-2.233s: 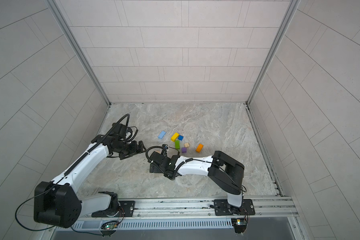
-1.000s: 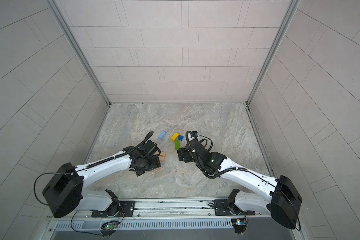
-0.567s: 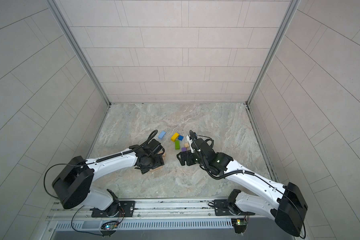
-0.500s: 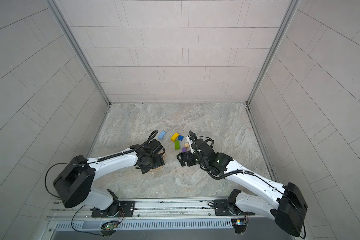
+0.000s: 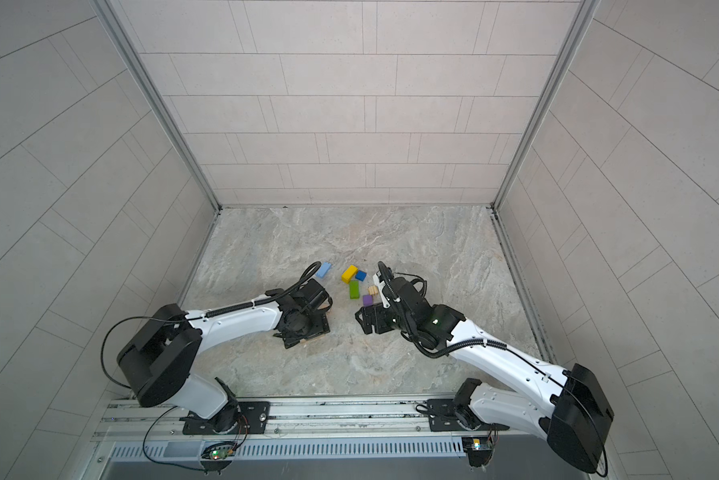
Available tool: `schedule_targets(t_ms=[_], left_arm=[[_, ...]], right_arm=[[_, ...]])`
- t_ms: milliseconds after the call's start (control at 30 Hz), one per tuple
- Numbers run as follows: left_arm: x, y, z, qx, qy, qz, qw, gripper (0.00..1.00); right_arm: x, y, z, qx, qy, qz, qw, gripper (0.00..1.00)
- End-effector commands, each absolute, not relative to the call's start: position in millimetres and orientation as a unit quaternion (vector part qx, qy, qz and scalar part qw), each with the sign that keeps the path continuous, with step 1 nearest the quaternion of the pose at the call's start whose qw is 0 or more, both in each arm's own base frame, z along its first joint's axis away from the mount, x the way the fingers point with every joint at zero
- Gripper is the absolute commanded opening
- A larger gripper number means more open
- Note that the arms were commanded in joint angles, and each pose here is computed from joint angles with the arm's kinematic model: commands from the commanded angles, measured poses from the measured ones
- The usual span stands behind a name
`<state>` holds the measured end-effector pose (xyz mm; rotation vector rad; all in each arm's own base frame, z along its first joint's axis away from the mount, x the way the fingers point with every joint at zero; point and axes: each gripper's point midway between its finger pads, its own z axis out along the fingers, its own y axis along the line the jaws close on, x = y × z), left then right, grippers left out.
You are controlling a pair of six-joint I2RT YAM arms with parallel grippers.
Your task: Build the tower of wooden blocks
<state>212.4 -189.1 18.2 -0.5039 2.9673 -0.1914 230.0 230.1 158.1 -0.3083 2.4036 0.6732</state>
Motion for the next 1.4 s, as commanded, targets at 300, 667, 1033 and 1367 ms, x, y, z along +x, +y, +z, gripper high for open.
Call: schedule_targets(t_ms=[300, 667, 1033, 1367], left_arm=[[212.5, -187.9, 16.0, -0.133, 0.989, -0.03, 0.059, 0.83], [213.9, -170.0, 24.0, -0.021, 0.997, 0.043, 0.052, 0.72], [210.0, -173.3, 12.3, 0.059, 0.997, 0.044, 0.028, 0.72], [216.2, -177.7, 6.0, 0.083, 0.995, 0.033, 0.038, 0.73]], right_arm=[[232.3, 225.4, 156.1, -0.111, 0.914, 0.247, 0.304, 0.93], [233.7, 224.8, 152.3, -0.105, 0.917, 0.244, 0.299, 0.93], [233.6, 223.8, 152.4, -0.102, 0.917, 0.242, 0.299, 0.93], [232.0, 219.9, 155.6, -0.1, 0.917, 0.24, 0.302, 0.92]])
